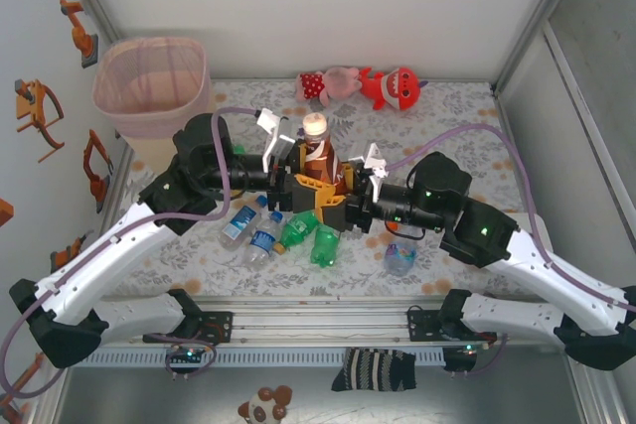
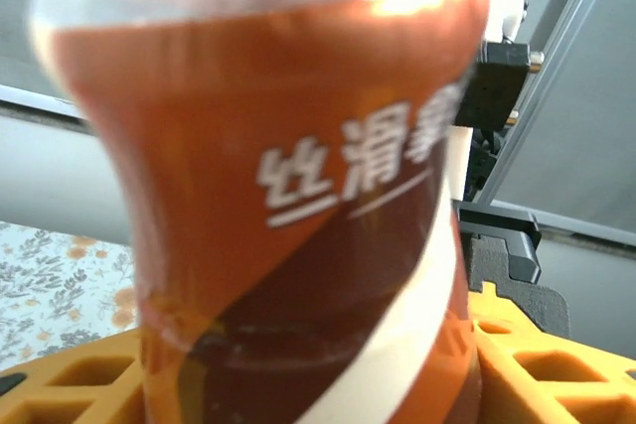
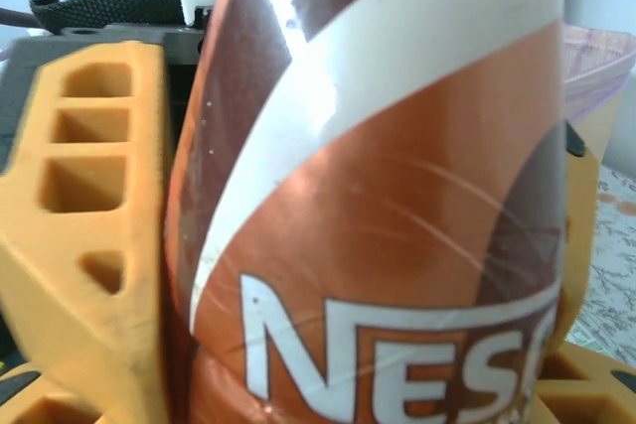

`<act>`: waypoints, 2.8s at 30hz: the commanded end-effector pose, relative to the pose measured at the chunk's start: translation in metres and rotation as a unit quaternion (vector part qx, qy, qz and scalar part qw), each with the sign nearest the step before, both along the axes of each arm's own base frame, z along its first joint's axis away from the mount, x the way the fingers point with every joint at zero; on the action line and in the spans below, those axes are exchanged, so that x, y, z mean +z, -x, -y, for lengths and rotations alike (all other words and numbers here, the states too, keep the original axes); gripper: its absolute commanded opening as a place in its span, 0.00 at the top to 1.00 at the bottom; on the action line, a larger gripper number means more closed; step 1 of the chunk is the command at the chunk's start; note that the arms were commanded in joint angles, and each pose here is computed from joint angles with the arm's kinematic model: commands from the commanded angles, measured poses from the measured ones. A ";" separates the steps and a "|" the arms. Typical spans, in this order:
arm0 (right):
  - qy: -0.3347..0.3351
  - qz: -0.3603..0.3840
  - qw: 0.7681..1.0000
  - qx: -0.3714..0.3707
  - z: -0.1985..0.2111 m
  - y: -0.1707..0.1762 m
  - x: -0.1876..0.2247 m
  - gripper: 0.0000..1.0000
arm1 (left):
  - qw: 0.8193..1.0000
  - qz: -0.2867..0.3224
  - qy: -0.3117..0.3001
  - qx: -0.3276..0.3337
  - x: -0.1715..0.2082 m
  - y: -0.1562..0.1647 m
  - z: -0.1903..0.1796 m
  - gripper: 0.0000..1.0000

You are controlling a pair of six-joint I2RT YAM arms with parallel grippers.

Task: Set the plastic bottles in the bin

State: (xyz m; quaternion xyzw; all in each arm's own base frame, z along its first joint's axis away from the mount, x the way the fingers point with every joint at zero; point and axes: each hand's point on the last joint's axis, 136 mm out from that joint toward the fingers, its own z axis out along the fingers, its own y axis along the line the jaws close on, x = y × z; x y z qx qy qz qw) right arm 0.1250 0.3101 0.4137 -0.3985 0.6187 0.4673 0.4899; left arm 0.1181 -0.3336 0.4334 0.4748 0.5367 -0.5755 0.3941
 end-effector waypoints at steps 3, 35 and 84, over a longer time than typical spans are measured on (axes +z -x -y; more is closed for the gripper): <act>-0.028 0.019 0.999 -0.013 0.003 -0.004 0.020 0.47 | 0.999 0.035 0.018 -0.019 0.015 0.011 -0.004 0.46; 0.085 -0.014 0.974 -0.209 0.065 -0.046 -0.039 0.11 | 0.800 0.006 -0.251 0.545 -0.024 -0.250 -0.187 0.48; 0.104 -0.048 0.963 -0.243 0.081 -0.049 -0.062 0.12 | 0.696 -0.331 -0.411 0.487 -0.236 -0.328 -0.303 0.39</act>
